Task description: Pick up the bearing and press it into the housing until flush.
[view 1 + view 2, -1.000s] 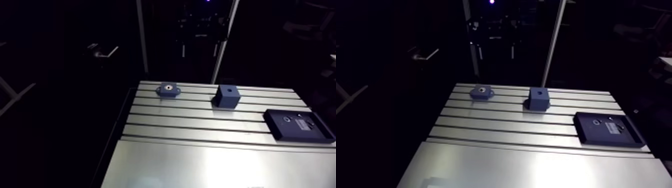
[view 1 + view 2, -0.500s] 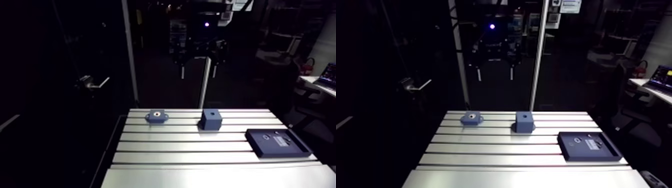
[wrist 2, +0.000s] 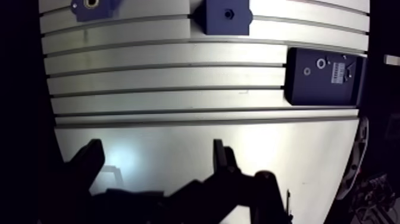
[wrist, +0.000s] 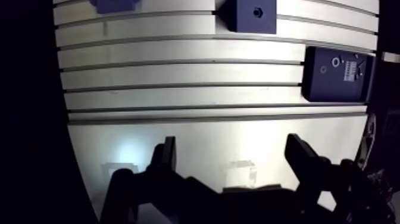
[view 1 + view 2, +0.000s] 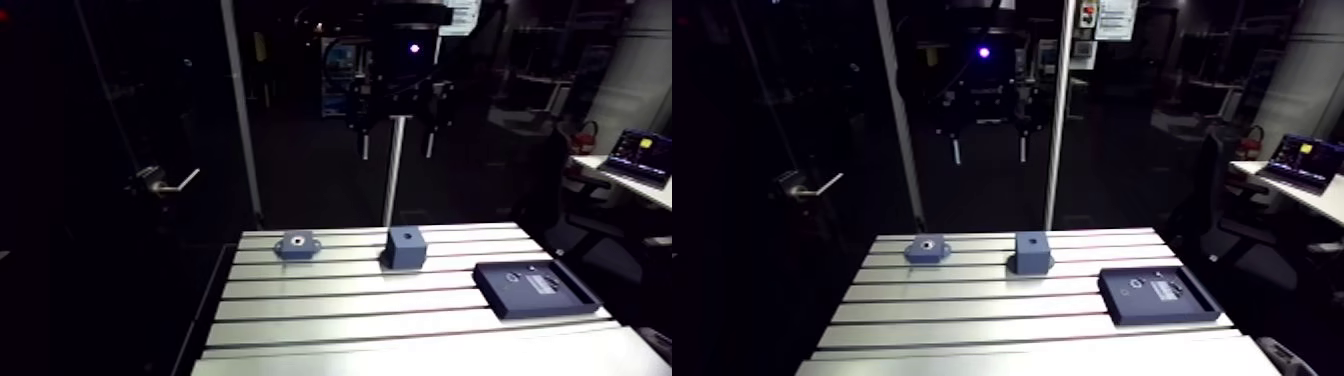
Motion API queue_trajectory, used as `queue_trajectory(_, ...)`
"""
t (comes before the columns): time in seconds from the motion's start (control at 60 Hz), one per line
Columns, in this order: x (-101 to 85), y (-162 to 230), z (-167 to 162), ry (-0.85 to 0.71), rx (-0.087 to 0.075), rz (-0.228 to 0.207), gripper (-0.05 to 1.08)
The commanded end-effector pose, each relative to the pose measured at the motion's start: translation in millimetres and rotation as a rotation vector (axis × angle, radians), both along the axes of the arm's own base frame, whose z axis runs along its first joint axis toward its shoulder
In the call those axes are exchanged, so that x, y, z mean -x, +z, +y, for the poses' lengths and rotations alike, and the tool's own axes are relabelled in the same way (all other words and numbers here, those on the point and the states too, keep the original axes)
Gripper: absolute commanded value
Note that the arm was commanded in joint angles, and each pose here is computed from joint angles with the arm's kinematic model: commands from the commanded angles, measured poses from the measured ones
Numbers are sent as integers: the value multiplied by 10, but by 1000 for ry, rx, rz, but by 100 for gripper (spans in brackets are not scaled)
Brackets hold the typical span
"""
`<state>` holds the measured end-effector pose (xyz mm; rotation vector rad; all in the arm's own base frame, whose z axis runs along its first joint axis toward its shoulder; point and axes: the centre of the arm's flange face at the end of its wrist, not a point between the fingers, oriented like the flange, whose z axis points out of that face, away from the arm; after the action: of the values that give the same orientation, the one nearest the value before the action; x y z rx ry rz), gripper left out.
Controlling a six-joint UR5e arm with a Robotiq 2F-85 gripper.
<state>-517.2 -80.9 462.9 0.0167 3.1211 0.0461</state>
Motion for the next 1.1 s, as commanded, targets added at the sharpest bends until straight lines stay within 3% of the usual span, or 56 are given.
queue_trajectory(0.017,18,-37,165,-32,2,-8,1)
queue_trajectory(0.233,33,2,266,-57,21,4,1)
queue_trajectory(1.1,28,-2,257,-58,22,7,1)
